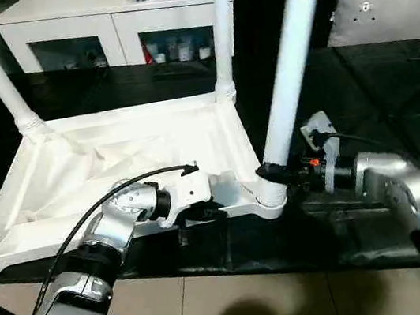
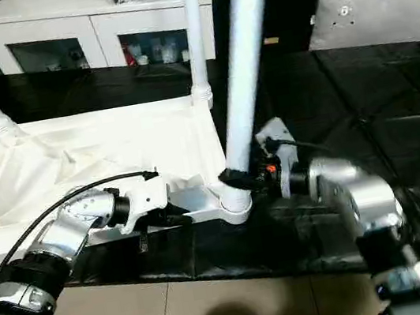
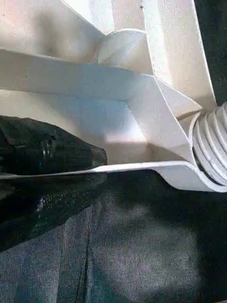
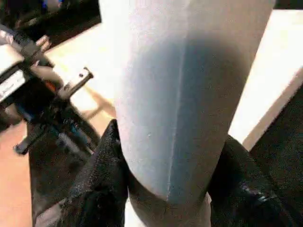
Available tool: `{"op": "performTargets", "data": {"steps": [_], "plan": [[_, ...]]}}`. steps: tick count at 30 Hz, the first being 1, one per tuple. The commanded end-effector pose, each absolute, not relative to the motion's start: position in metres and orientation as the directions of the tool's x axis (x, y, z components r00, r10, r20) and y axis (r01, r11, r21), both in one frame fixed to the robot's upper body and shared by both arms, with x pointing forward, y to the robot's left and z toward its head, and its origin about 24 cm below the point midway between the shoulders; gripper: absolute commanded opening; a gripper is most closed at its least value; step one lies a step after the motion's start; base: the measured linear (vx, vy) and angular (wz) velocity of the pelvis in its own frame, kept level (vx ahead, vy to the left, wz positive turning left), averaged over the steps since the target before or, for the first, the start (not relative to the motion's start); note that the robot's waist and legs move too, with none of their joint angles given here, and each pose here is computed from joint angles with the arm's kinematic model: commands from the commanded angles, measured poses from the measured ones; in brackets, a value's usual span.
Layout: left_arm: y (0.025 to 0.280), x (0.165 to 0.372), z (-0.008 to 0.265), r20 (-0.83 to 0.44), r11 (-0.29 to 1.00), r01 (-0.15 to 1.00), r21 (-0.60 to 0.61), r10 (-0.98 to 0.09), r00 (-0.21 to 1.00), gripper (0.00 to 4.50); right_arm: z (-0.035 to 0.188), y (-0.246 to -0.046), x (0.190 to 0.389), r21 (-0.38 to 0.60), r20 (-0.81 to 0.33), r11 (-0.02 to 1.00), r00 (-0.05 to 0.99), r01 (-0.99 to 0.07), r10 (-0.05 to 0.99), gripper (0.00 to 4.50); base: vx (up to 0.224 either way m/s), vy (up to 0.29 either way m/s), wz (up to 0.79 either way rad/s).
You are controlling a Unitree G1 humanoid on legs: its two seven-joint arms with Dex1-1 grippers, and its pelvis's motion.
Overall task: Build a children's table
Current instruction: Insert table leg to table base
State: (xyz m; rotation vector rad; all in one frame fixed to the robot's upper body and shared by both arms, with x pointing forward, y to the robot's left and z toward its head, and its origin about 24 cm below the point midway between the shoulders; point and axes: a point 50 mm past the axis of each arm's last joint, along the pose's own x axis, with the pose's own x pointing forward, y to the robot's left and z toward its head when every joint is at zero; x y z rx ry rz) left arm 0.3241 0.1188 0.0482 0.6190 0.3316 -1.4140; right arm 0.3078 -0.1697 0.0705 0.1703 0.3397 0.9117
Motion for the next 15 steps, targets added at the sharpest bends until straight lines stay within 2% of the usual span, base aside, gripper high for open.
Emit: {"op": "performTargets", "data": {"steps": [1,5,9,15], "plan": [[0.114,0.321,0.044,-0.568,0.029,0.980,0.199,-0.811,0.140,0.00,0.065,-0.173,0.307,0.291,-0.204,0.643,0.611,-0.708,0.765,1.88,0.000,0.000,0.00],[0.113,0.321,0.043,-0.562,0.039,0.980,0.196,-0.814,0.145,0.00,0.062,-0.166,0.297,0.293,-0.164,0.621,0.602,-0.727,0.782,1.88,0.000,0.000,0.00],[0.113,0.321,0.043,-0.565,0.043,0.980,0.195,-0.811,0.148,0.00,0.056,-0.159,0.283,0.225,-0.190,0.594,0.563,-0.773,0.805,1.88,0.000,0.000,0.00],[0.113,0.321,0.042,-0.570,0.041,0.979,0.201,-0.808,0.150,0.00,0.051,-0.159,0.282,0.138,-0.259,0.605,0.561,-0.784,0.787,1.88,0.000,0.000,0.00]]}}
